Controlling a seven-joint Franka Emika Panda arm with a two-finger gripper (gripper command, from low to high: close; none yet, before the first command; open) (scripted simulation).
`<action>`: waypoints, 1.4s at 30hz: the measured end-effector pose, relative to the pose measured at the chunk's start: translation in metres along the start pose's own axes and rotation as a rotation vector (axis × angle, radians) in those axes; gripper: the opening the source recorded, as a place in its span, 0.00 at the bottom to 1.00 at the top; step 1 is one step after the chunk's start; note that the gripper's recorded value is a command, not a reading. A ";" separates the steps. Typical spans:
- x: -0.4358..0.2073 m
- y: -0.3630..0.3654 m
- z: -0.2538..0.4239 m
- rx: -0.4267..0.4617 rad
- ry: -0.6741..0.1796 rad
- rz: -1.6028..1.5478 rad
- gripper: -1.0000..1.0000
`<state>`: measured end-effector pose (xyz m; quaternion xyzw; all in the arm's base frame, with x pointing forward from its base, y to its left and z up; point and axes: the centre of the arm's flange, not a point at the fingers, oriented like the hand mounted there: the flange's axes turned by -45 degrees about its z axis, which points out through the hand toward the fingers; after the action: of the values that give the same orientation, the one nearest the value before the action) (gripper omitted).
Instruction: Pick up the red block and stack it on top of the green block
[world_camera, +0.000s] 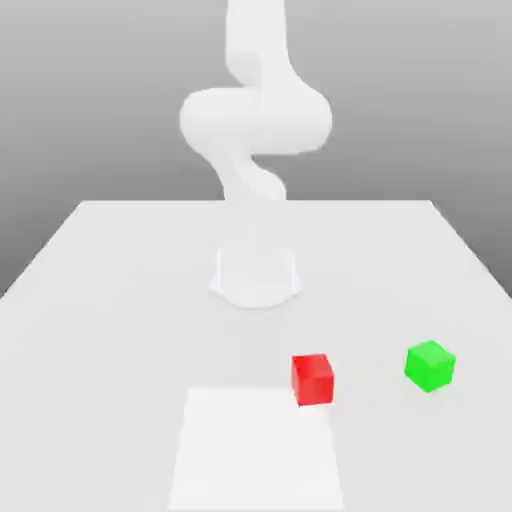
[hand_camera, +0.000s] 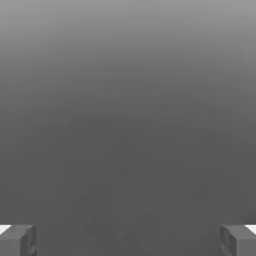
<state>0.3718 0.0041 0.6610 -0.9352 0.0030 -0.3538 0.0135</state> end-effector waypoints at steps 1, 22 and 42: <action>-0.009 -0.002 0.025 0.010 -0.038 -0.001 0.50; -0.369 -0.063 0.333 0.028 -0.720 -0.144 0.50; -0.346 -0.072 0.301 0.025 -0.723 -0.149 0.00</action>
<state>0.3114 0.0883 0.2085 -0.9972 -0.0745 -0.0006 -0.0005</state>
